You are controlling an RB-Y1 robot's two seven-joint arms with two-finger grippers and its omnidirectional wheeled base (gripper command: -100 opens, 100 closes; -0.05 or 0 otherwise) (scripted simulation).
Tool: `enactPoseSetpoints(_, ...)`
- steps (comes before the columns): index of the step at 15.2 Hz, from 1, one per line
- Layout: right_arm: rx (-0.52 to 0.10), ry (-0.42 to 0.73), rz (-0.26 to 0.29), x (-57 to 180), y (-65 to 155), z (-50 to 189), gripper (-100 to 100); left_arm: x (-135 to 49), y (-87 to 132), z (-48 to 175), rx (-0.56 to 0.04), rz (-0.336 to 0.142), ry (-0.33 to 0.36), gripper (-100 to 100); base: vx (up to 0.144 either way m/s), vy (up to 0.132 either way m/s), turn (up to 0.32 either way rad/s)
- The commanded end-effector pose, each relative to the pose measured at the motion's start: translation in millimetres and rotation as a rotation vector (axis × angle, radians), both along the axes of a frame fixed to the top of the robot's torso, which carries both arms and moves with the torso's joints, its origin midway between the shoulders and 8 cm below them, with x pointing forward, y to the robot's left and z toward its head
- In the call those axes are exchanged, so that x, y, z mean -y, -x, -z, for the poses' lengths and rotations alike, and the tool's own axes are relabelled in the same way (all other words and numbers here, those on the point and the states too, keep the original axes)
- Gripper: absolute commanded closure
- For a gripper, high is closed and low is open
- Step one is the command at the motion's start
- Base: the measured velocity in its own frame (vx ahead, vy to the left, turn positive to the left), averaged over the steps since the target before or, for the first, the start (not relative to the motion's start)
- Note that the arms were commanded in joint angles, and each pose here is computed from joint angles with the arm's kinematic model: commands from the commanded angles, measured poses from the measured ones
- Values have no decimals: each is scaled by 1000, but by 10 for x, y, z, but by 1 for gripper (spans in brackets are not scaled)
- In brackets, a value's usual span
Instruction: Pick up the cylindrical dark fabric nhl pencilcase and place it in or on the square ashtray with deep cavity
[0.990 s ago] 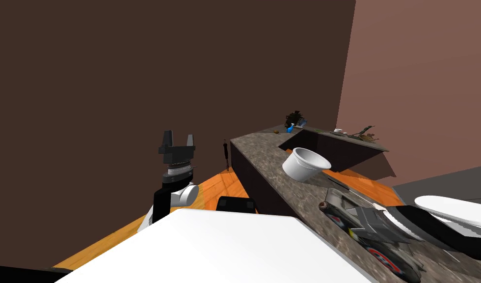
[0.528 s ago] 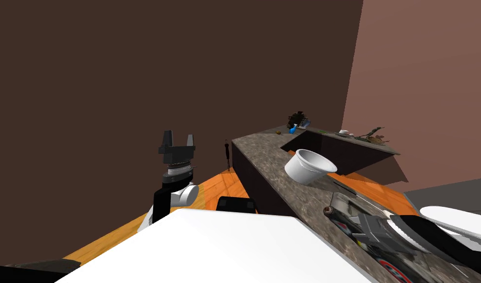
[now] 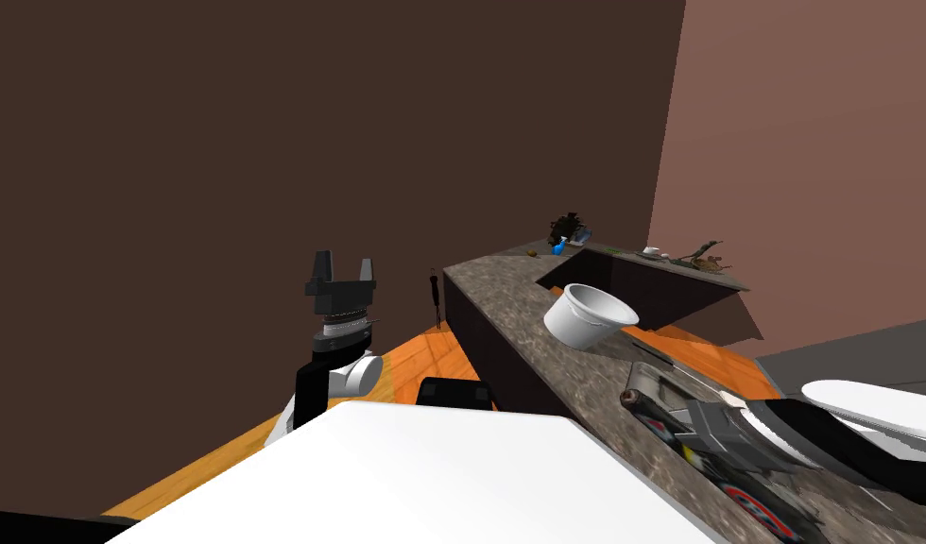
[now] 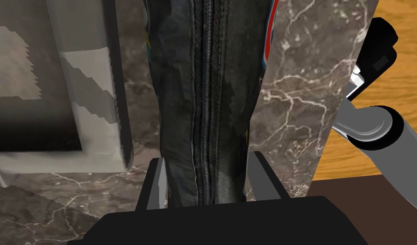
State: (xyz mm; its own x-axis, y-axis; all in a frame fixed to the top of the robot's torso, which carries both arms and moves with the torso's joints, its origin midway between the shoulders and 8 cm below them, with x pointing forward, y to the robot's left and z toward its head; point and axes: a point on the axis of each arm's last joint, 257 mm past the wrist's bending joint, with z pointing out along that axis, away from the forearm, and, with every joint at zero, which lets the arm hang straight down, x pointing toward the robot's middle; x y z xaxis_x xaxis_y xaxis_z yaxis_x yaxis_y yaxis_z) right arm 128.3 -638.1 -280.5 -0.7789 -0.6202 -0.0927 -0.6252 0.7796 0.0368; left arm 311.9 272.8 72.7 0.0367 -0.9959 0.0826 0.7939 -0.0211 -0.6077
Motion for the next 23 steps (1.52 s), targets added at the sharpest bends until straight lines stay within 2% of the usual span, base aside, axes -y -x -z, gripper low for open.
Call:
enactPoseSetpoints(1,-1,-1,-2,4,-45,-23,100,0,0,0,0,0,0,0,-22,-12,-8)
enactPoseSetpoints(2,0,0,-2,-3,-22,-13,100,0,0,0,0,0,0,0,-11,-6,6)
enactPoseSetpoints(3,-17,-3,44,39,14,-78,100,0,0,0,0,0,0,0,-41,-20,130)
enactPoseSetpoints(10,-40,2,182,202,-81,-427,100,0,-1,-1,0,0,0,0,-147,-110,225)
enactPoseSetpoints(11,-40,2,182,202,-81,-427,100,0,-1,-1,0,0,0,0,-154,-129,194)
enactPoseSetpoints(14,-37,3,228,250,-198,-612,100,0,-1,0,0,0,0,0,-120,-88,161)
enactPoseSetpoints(16,-37,3,228,250,-198,-612,100,0,-1,0,0,0,0,0,-133,-100,146)
enactPoseSetpoints(20,-30,3,271,285,-351,-836,100,0,-1,-1,0,0,0,0,-139,-102,196)
enactPoseSetpoints(22,-17,8,254,283,-428,-864,100,0,-1,0,0,0,0,0,-110,-88,65)
enactPoseSetpoints(23,-30,3,271,285,-351,-836,100,0,0,0,0,0,0,0,-35,-37,-16)
